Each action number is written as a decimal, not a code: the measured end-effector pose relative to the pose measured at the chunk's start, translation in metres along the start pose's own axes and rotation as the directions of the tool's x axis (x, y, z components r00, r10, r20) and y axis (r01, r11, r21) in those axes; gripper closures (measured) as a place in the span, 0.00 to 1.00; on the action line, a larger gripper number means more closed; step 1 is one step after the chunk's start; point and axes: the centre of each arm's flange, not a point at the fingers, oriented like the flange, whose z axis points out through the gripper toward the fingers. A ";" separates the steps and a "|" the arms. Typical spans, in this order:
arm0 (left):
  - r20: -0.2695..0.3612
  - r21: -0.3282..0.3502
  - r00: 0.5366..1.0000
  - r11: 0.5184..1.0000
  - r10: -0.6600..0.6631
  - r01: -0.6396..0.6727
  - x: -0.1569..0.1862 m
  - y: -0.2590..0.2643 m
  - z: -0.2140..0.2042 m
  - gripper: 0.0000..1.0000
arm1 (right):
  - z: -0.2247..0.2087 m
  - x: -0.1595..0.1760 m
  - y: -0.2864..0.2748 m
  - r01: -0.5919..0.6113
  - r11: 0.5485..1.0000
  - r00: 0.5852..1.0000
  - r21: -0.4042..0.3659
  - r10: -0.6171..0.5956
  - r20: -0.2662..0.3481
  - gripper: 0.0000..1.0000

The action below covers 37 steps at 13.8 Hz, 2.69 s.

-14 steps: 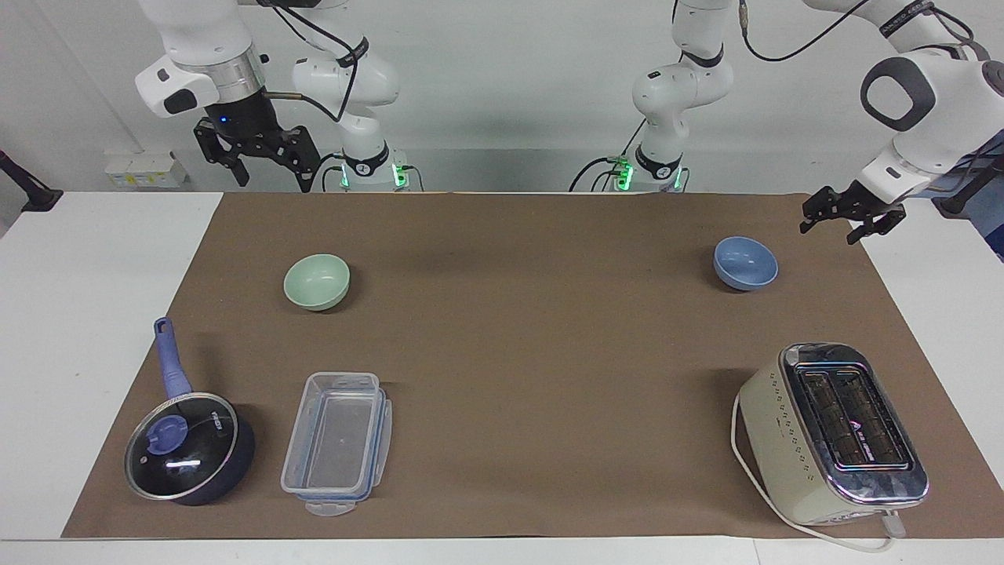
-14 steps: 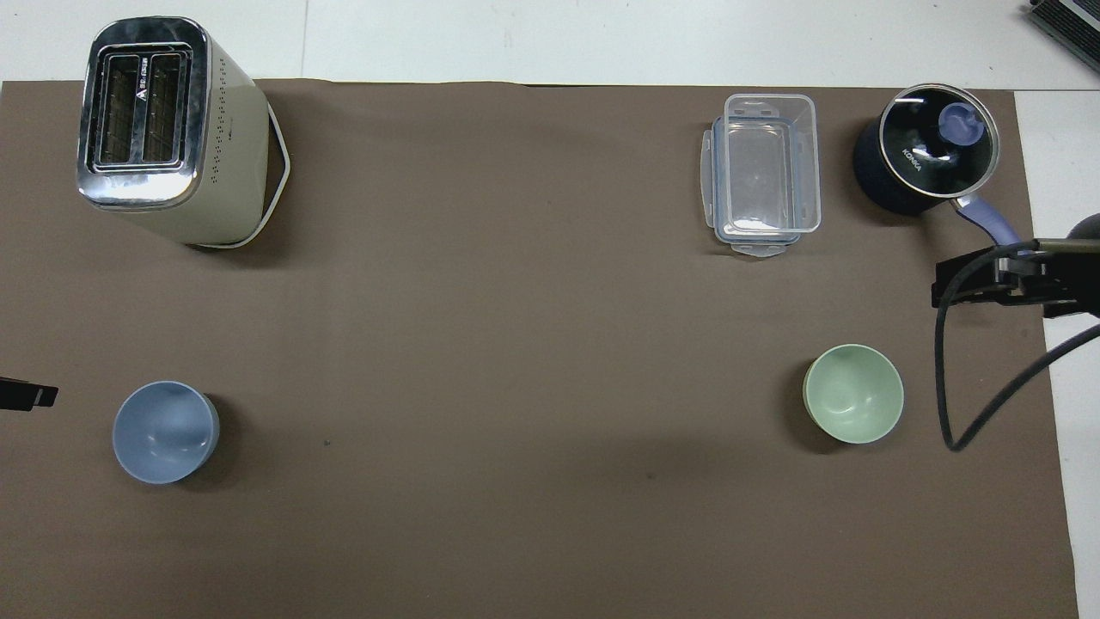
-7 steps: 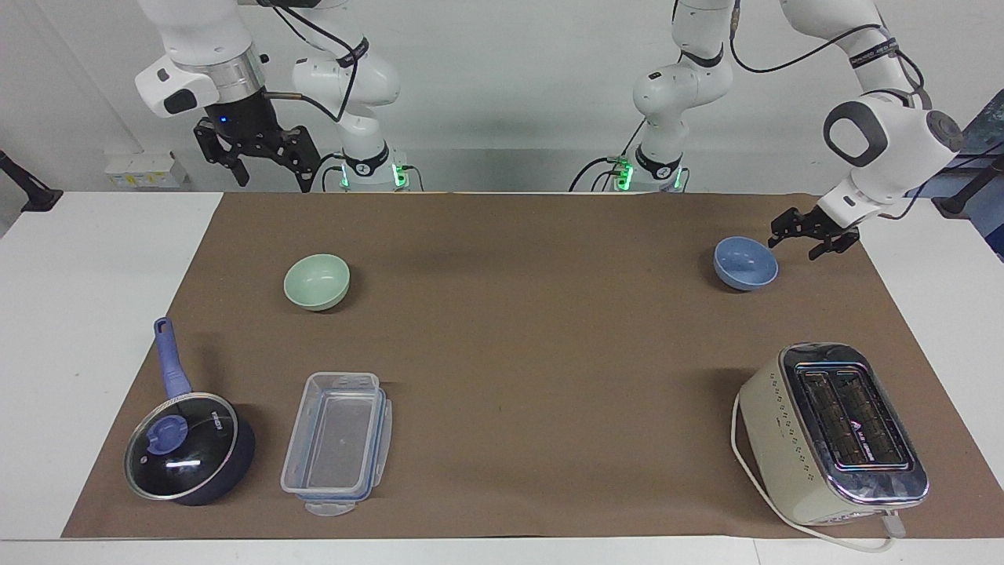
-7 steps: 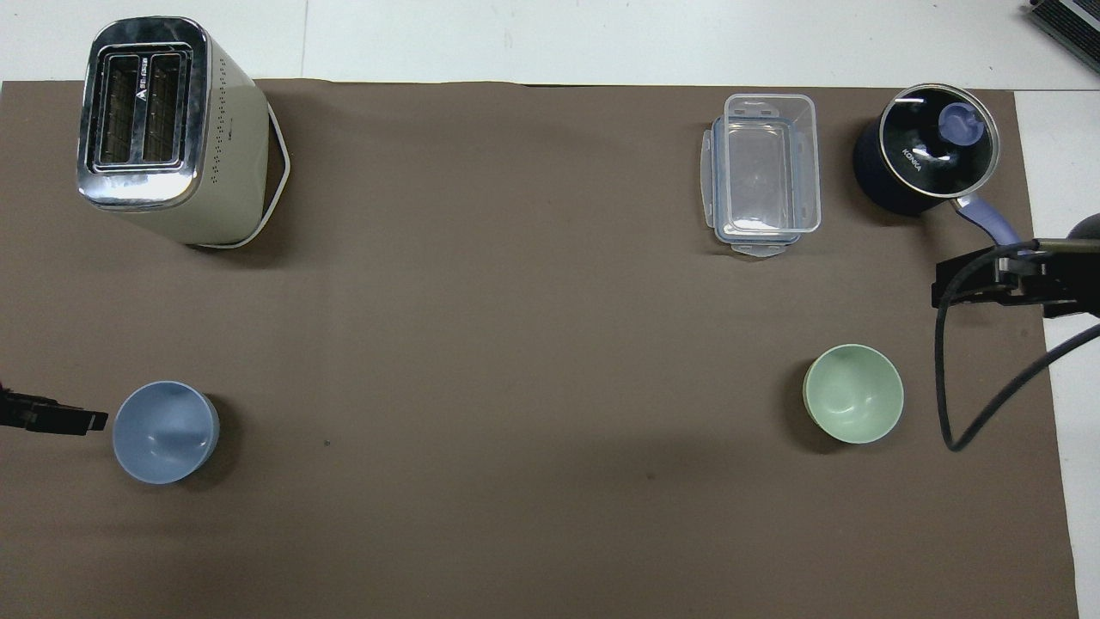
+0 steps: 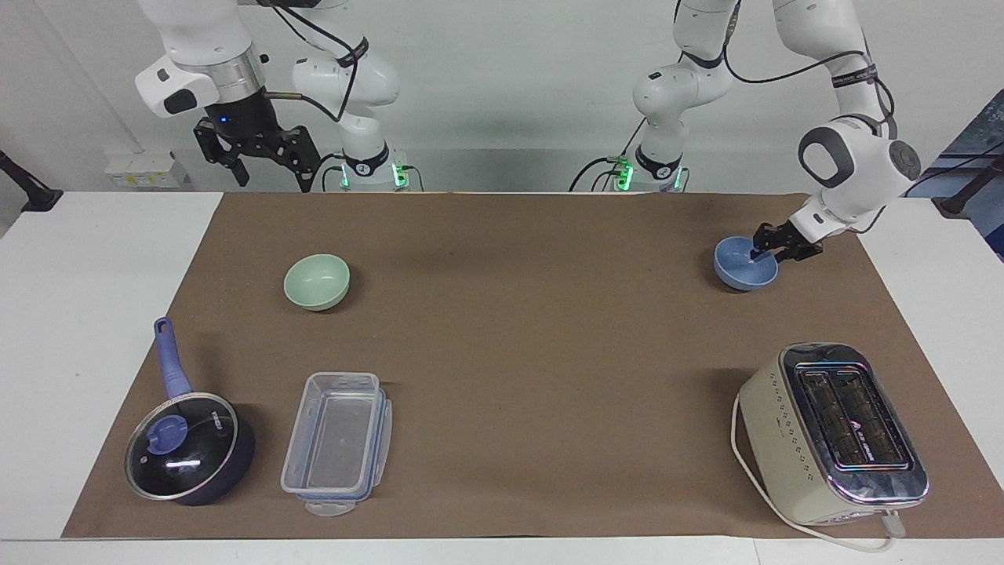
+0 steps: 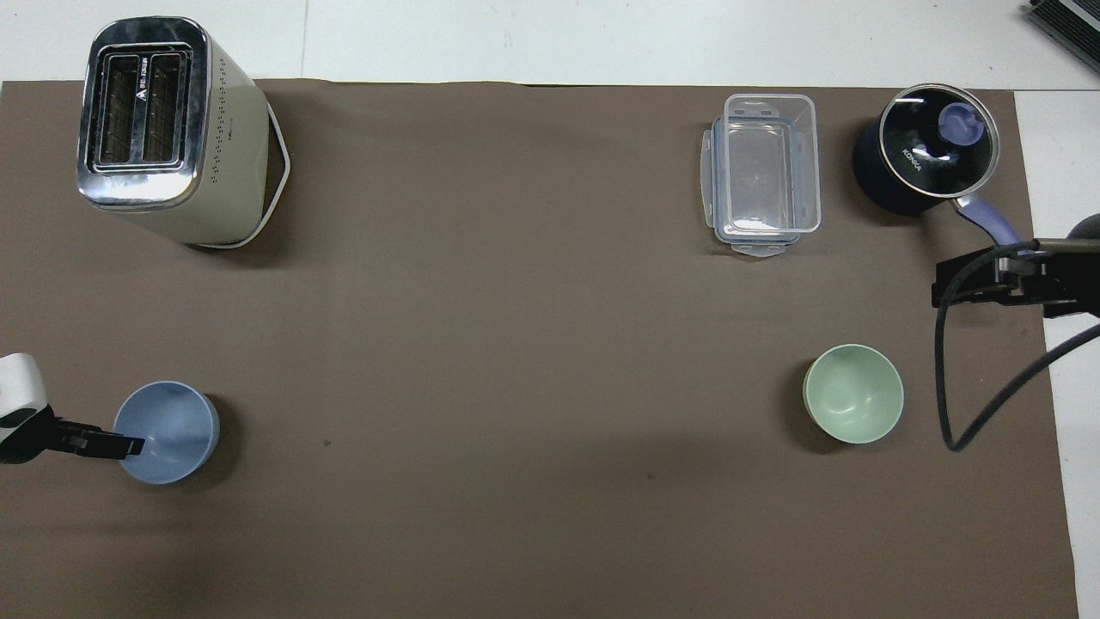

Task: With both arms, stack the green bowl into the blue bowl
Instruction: 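Grasp the rim of the light blue bowl with the left gripper, then carry the blue bowl to the table center and release it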

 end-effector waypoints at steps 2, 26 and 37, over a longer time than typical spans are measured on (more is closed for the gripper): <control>-0.007 -0.001 1.000 1.000 -0.003 0.003 0.001 -0.001 -0.002 0.88 | 0.000 0.000 0.000 -0.001 1.000 1.000 0.000 0.001 0.000 0.00; 0.074 0.000 0.974 0.977 -0.213 0.213 0.112 0.156 -0.149 0.95 | 0.000 0.001 0.004 -0.006 1.000 1.000 0.000 0.006 0.000 0.00; 0.081 0.040 0.964 0.967 -0.254 0.252 0.143 0.356 -0.002 0.95 | 0.001 0.003 0.016 -0.025 1.000 1.000 0.000 0.025 0.001 0.00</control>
